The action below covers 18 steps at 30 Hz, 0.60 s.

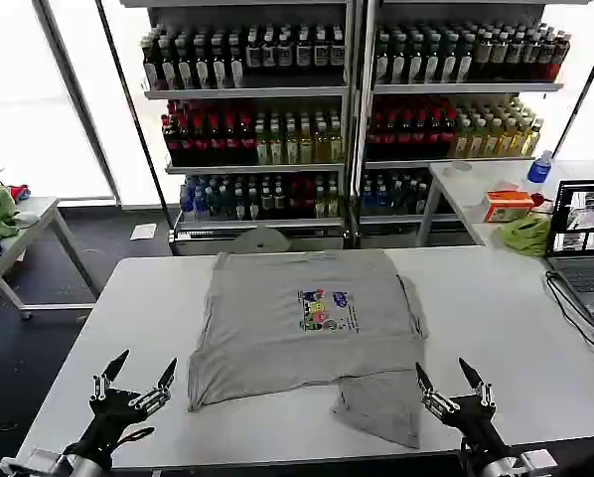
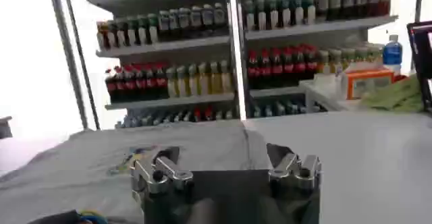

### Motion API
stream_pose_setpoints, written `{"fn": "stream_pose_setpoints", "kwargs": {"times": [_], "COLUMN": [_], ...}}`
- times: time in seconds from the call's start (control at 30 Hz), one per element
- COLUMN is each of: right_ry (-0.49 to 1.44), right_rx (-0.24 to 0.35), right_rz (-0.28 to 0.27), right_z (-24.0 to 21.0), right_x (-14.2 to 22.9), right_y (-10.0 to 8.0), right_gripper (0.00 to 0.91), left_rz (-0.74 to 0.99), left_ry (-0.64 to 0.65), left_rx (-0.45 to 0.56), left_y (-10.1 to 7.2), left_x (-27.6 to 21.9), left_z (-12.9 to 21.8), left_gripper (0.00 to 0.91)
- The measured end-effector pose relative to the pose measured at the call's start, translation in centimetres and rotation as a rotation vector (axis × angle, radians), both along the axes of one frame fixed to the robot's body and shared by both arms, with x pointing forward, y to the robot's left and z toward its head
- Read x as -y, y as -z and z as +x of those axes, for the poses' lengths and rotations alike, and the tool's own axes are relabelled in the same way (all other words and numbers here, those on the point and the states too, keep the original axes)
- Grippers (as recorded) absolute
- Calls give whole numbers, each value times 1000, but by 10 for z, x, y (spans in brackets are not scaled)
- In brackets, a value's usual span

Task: Fold and organize the clothes.

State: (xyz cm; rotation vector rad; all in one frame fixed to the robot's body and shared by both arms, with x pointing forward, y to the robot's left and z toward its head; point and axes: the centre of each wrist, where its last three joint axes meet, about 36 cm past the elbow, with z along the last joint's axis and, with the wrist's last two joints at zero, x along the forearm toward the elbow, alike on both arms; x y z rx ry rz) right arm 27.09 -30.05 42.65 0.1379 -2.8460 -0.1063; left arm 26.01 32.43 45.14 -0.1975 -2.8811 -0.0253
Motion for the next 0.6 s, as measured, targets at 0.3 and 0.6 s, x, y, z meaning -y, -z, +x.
{"fn": "stream_pose_setpoints", "kwargs": {"times": [0.3,0.6], "right_ry": [23,-7], "right_rx": [-145,-244], "right_rz": [-3,1], "right_z": [14,20], "right_x": [-12,-31], "right_y": [-7,4], "right_gripper": [907,907], "left_rz": [-43,-71], "left_ry": [42,93], "left_rx": [-167,-290], "left_y": [-4,6], "left_x": [5,16], "left_z": [17,26], "left_gripper": [907,907]}}
